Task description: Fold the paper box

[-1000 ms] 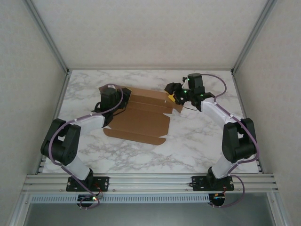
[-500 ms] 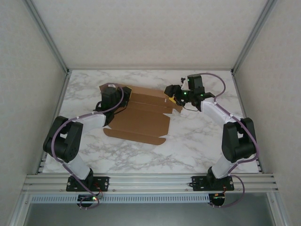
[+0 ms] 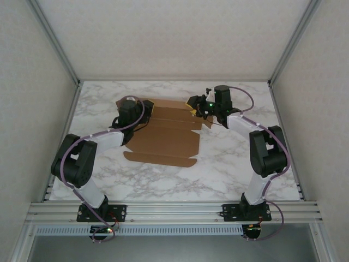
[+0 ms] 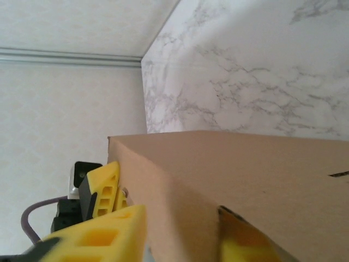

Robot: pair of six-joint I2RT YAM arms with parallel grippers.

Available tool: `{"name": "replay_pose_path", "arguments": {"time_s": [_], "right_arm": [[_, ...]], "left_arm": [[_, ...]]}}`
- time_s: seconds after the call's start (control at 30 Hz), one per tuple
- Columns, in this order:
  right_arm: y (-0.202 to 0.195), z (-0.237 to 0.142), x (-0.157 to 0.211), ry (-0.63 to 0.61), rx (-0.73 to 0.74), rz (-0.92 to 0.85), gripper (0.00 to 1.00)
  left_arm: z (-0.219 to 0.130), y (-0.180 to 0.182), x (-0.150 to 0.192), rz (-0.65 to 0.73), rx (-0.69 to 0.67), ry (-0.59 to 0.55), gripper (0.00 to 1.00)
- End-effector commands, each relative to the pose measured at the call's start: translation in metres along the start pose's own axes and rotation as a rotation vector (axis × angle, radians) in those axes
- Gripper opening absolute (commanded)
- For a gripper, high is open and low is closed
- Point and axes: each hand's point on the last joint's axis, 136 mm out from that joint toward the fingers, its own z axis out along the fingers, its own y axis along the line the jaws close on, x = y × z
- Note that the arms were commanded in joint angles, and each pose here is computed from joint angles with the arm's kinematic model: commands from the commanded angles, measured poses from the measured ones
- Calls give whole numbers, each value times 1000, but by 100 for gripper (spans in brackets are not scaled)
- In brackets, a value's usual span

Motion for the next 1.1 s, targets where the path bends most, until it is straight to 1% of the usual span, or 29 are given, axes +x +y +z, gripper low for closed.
{"name": "replay_pose_path", "arguments": {"time_s": [0.0, 0.07, 0.1, 0.17, 0.2, 0.3, 0.37, 0.5, 0.53, 0.63, 0.73, 0.77, 0.8, 0.83, 0.9, 0.97, 1.07], "right_arm": [[19, 4, -1, 7, -76, -18, 18], [17, 4, -2, 7, -71, -22, 15], [16, 5, -1, 10, -65, -27, 17], [12, 5, -2, 10, -40, -41, 24], [9, 4, -3, 4, -25, -49, 24], [2, 2, -6, -11, 6, -57, 21], [-2, 3, -8, -11, 24, -61, 21], [-8, 16, -12, 17, 24, -48, 17], [-8, 19, -13, 26, 14, -42, 18], [0, 28, -19, 44, -21, -47, 29], [3, 30, -25, 50, -3, -69, 36], [6, 29, -27, 47, 6, -87, 41], [6, 25, -28, 43, 27, -103, 46], [4, 21, -29, 32, 55, -121, 49], [-2, 8, -29, 1, 143, -165, 53], [-10, -10, -29, -43, 242, -216, 59], [-14, -34, -24, -82, 326, -296, 63]], "left_arm": [[4, 22, 16, -13, -80, 50, 11], [4, 22, 16, -15, -81, 47, 11], [4, 21, 15, -16, -80, 45, 11], [2, 21, 14, -16, -87, 36, 11], [1, 21, 13, -16, -91, 30, 11], [-3, 22, 9, -15, -105, 7, 11], [-5, 24, 7, -17, -120, -8, 11], [-11, 30, -1, -11, -188, -84, 10], [-12, 28, -2, -10, -188, -97, 10], [-13, 28, -3, -20, -208, -119, 10], [-13, 24, -6, -20, -208, -137, 10], [-12, 24, -7, -17, -214, -141, 10], [-11, 25, -8, -14, -222, -146, 10], [-10, 26, -9, -12, -226, -149, 10], [-9, 29, -10, -12, -229, -154, 10], [-8, 33, -11, -13, -241, -162, 10], [-6, 40, -17, -19, -262, -179, 10]]}}
